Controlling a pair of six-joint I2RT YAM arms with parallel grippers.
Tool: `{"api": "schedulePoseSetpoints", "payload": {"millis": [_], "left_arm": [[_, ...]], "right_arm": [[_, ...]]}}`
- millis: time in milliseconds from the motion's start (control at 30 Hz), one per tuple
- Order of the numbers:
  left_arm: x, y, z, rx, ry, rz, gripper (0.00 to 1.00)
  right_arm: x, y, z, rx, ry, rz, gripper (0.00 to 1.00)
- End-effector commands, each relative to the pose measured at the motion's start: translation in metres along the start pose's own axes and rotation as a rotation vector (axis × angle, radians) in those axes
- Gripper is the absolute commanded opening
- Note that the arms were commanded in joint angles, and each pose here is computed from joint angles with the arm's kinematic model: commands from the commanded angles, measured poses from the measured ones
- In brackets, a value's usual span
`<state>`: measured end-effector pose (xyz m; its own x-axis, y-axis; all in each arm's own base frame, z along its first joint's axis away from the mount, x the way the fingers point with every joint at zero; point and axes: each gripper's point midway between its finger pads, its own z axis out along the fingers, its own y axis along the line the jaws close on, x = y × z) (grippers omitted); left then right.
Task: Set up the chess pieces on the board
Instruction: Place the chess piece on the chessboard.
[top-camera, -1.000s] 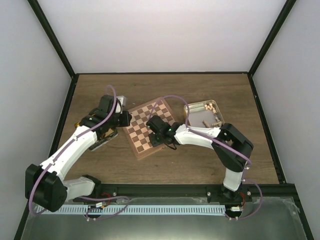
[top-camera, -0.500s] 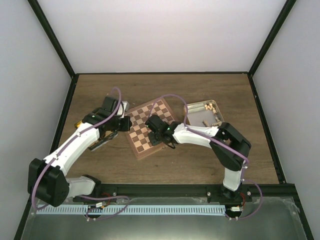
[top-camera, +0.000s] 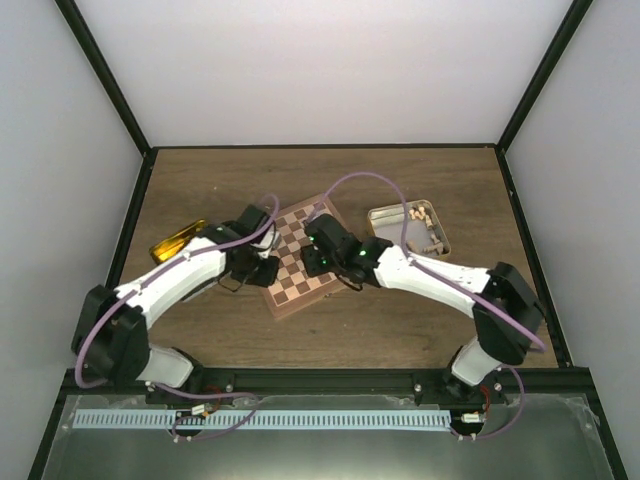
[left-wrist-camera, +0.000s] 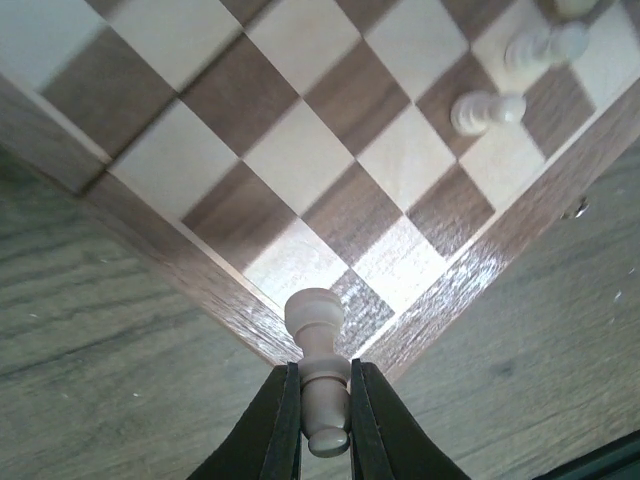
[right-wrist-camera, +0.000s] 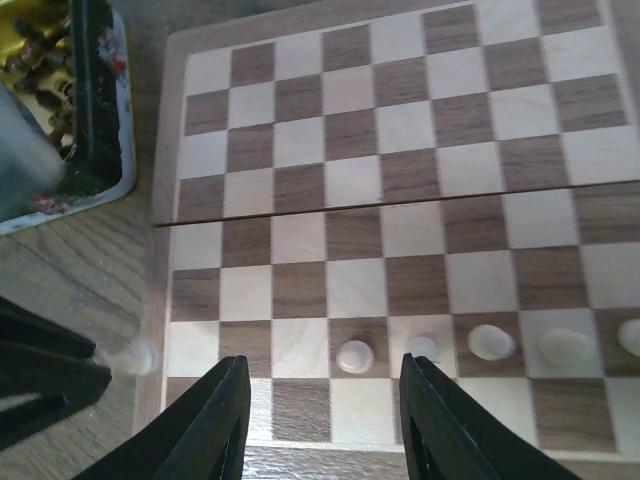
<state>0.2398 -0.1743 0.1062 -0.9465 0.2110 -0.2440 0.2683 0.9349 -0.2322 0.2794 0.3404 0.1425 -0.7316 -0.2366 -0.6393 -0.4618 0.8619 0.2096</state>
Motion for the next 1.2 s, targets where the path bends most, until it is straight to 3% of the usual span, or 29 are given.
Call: {"api": "schedulePoseSetpoints", "payload": {"millis": [0,267,433,533,667,733,1167], "left_arm": [[0.015,-0.009,0.011,-0.068,0.126,0.061,0.04],[0.021,-0.007,0.027,-0.184,0.247,0.112,0.05],[0.018,-0.009,0.034,-0.198,0.271,0.117,0.14],[0.018,-0.008,0.038,-0.205,0.275,0.114,0.22],[0.008,-0.014,0.033,-0.181,0.208,0.096,0.46],[0.003,-0.016,0.032,-0.165,0.162,0.078,0.5],[0.003,-0.013,0.037,-0.108,-0.003,-0.004,0.42]], "right_arm": [[-0.002,-0.033,-0.014,0.057,-0.053,0.128,0.44],[0.012,-0.063,-0.027,0.078,-0.091,0.225,0.44],[0.017,-0.069,-0.028,0.076,-0.092,0.229,0.44],[0.017,-0.072,-0.029,0.076,-0.094,0.228,0.44],[0.016,-0.071,-0.032,0.067,-0.1,0.228,0.44],[0.015,-0.071,-0.031,0.066,-0.1,0.23,0.45],[0.015,-0.071,-0.025,0.08,-0.077,0.222,0.44]]}}
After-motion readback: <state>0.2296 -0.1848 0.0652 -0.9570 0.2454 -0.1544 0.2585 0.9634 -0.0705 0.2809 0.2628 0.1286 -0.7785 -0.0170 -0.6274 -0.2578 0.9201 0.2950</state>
